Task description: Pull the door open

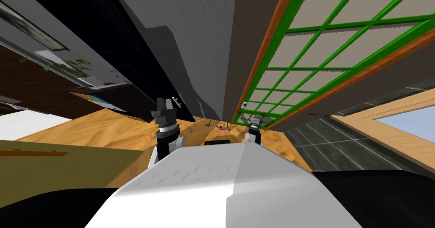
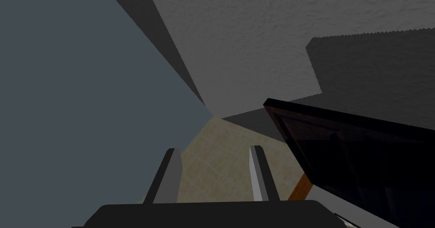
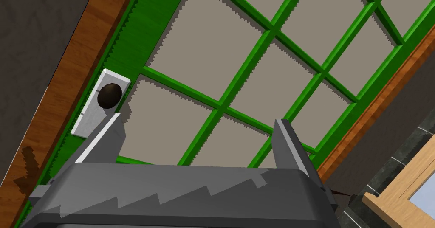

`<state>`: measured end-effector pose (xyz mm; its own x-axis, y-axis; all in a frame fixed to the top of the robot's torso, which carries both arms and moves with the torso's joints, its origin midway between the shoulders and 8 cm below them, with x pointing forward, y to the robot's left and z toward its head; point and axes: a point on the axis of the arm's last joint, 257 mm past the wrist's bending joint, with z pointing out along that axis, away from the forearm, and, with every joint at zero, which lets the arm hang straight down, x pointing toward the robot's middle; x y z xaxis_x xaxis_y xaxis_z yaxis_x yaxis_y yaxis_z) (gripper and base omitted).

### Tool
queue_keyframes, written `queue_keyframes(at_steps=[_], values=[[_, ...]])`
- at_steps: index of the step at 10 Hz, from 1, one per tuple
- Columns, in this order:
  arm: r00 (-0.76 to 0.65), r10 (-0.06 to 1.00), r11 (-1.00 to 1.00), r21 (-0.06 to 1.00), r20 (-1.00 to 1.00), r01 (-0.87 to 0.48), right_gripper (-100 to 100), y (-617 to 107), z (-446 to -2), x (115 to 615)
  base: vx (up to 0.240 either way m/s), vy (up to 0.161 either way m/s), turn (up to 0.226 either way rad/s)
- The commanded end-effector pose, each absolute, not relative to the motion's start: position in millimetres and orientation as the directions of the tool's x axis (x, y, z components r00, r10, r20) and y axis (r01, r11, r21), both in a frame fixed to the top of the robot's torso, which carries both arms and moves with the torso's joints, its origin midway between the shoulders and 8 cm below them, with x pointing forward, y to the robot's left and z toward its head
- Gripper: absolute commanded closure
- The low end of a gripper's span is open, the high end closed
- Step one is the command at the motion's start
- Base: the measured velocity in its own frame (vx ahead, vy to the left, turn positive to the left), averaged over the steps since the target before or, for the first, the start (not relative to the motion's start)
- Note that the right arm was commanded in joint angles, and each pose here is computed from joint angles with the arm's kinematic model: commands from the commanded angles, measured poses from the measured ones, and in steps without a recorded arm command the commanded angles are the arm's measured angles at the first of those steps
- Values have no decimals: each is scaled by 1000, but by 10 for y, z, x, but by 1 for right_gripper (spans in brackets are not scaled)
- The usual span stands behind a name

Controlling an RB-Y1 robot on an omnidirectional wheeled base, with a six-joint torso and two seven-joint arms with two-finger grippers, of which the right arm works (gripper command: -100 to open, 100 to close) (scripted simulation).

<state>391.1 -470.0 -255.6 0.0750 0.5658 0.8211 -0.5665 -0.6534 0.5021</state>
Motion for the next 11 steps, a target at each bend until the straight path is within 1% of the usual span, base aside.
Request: queue_keyframes(at_steps=[1,7,11], values=[[74,531,-668,471,844,-576,-100,-4758,-2672,3881,17,-106,211],[73,410,-702,366,909,-611,-100,-4955,-2993,3764,3,-106,202],[68,333,-711,298,940,-637,-100,-5062,-3187,3677,-10,-89,202]])
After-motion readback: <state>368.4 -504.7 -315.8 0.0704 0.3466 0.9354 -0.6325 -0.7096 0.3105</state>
